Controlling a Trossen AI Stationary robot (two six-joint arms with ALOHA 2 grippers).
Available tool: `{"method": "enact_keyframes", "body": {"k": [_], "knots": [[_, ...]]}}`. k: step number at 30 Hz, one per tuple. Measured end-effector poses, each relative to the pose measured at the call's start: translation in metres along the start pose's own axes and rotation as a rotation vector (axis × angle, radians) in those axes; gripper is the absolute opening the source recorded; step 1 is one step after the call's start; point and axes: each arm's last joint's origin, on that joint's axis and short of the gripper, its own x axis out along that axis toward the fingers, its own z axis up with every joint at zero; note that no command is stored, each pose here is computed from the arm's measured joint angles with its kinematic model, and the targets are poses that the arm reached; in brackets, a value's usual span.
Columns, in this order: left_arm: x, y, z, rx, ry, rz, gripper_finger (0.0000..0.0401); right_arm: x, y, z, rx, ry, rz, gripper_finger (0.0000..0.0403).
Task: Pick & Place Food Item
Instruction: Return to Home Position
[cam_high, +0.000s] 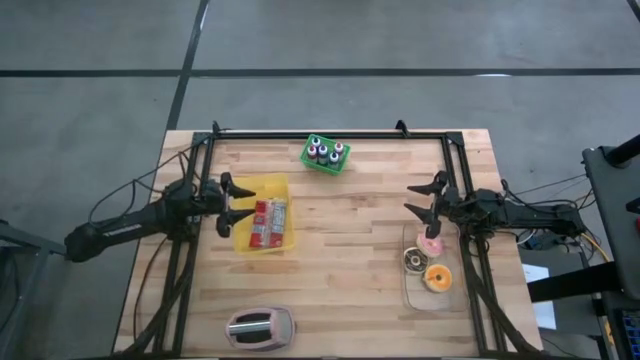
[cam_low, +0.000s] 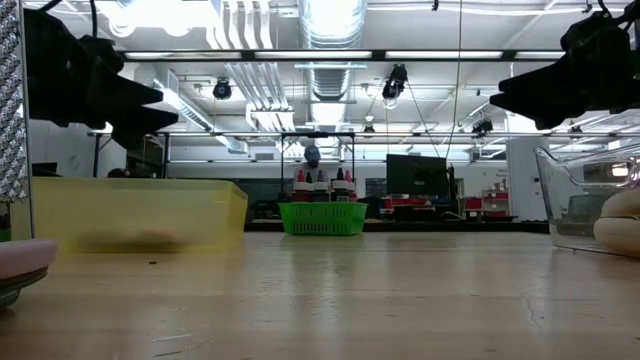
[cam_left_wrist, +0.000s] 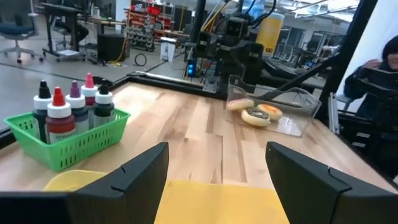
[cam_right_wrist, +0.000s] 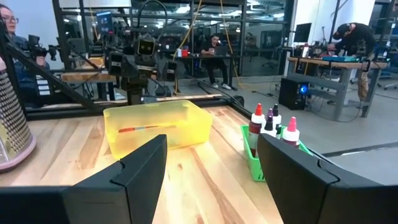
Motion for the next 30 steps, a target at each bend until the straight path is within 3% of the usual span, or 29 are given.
{"method": "enact_keyframes", "body": {"k": [11,22,26,30], "knots": [[-0.0055,-0.0043,0.0066,-0.015,-0.091,-0.013,0.0273,0.0000,-0.0005,0.0001,0.002,-0.001,-0.018,0.0247],[-0.0057,-0.0022,0.0070,0.013,-0.105,0.071,0.0273,0.0039,-0.0054,-0.0043,-0.014,0.052,-0.227,0.0247],[-0.0056,-0.0020,0.0060,0.044,-0.094,0.074,0.0273,0.0057,-0.0044,-0.0068,-0.029,0.081,-0.208,0.0247],[-0.0051,-0.0018,0.0052,0.022,-0.084,0.074,0.0273,0.0056,-0.0016,-0.0063,-0.032,0.077,-0.120,0.0247]]}}
